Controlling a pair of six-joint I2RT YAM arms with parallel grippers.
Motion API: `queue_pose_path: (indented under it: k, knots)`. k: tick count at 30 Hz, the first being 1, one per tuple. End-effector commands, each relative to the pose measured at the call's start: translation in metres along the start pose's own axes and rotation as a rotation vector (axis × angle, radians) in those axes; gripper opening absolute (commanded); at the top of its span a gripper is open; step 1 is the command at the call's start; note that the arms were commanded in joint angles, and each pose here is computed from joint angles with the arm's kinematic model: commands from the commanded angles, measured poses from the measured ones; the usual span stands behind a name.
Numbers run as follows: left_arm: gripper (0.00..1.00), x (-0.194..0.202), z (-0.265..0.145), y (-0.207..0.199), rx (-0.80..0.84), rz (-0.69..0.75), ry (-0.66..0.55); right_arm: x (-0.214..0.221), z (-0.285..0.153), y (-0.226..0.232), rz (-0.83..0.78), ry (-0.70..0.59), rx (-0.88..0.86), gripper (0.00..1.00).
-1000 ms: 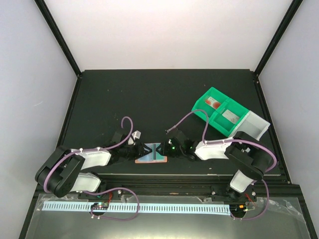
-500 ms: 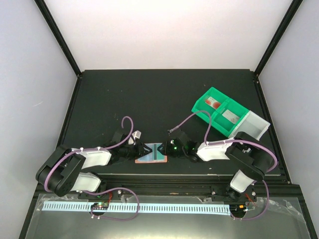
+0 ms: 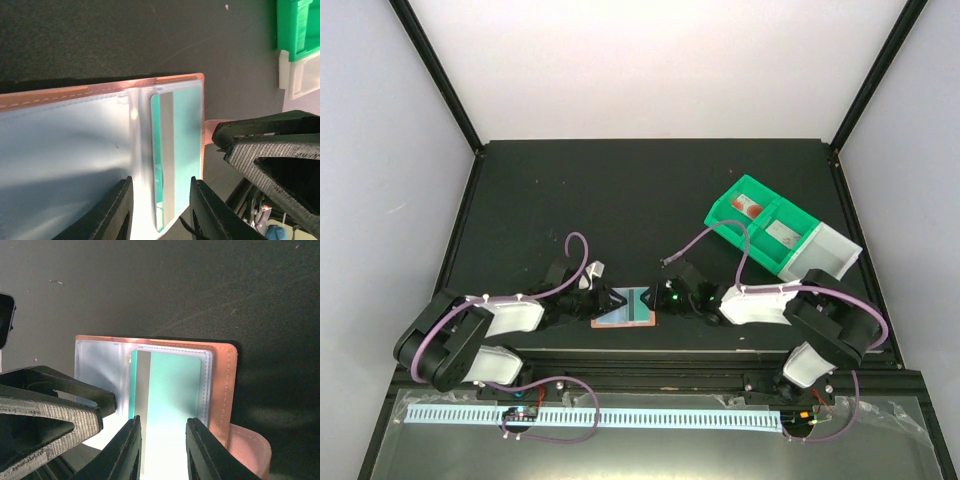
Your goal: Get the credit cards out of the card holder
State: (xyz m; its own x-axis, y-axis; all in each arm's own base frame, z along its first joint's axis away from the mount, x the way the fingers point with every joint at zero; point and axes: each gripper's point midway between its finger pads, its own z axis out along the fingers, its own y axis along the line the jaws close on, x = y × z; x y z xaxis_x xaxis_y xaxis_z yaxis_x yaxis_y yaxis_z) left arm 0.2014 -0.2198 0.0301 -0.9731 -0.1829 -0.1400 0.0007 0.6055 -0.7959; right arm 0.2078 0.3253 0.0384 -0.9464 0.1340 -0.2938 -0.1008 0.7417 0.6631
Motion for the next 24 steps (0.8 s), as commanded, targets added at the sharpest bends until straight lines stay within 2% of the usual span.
queue_pose_path:
  k: [1,9,18,24]
  knots:
    - [0.32,-0.010,0.001,-0.019,0.073,0.024,-0.013,-0.004,-0.003,-0.009,-0.012,-0.025,0.027,0.27]
    - [0.32,-0.008,0.006,-0.009,0.049,0.012,-0.003,0.010,0.011,-0.010,0.002,0.041,-0.011,0.24]
    - [0.32,-0.006,0.011,-0.004,0.053,0.006,0.006,0.017,0.013,-0.021,0.016,0.054,0.011,0.19]
    - [0.22,-0.006,0.011,-0.008,0.083,0.000,0.007,0.022,0.016,-0.026,0.030,0.069,0.014,0.18]
